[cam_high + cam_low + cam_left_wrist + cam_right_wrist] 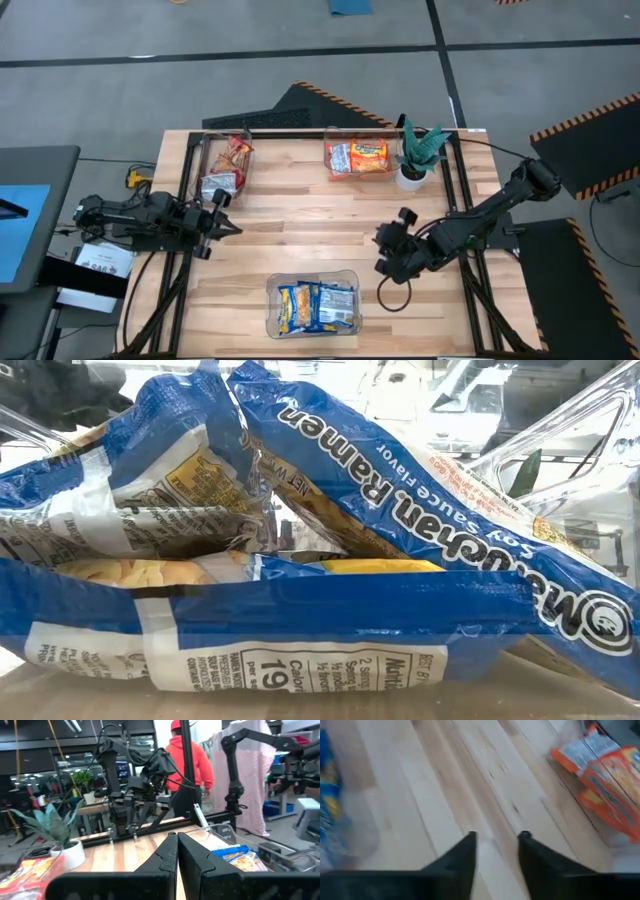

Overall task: Sort Maruchan noodles
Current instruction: Return to Home Position

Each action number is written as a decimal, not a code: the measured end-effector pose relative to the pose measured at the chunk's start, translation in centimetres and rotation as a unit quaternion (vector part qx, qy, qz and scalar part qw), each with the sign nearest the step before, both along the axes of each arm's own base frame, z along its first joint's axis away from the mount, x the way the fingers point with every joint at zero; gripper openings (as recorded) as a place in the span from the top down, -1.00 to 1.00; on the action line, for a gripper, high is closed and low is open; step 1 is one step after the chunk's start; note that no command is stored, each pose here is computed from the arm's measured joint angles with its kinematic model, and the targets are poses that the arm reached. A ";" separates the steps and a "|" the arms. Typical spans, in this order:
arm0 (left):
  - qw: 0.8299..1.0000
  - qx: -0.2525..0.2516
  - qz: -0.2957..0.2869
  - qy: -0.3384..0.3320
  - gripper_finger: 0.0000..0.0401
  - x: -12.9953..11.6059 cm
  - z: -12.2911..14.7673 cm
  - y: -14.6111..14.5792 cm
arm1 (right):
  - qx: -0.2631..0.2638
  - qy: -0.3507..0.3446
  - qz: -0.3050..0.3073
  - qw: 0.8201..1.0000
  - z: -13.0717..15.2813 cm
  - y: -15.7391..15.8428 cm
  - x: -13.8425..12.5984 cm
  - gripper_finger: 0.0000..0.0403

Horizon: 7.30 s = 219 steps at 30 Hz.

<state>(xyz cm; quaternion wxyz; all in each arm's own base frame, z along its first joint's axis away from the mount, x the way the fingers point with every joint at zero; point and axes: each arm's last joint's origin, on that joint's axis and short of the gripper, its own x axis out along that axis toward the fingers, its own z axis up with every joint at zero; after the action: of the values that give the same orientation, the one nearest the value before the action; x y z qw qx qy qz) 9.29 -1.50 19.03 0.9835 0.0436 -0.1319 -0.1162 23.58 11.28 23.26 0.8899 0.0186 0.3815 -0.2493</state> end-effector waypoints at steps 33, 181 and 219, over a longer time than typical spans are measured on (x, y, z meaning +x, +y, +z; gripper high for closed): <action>0.993 0.011 0.007 0.113 1.00 0.3 -2.0 0.0 | 0.051 -0.308 0.094 0.945 -6.3 -9.9 -8.4 0.90; 0.993 0.007 0.026 0.112 1.00 0.3 -2.2 -0.5 | 0.014 -0.428 0.112 0.897 -6.3 -11.1 -13.8 0.75; 0.993 0.007 0.026 0.112 1.00 0.3 -2.2 -0.5 | 0.014 -0.428 0.112 0.897 -6.3 -11.1 -13.8 0.75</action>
<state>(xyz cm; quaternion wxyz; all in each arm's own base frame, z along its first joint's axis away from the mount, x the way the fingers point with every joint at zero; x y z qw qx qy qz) 9.57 -1.96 16.81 0.9944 0.0410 -0.0192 -0.0958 9.74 0.14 16.99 0.9889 0.0929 -0.0338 -0.1110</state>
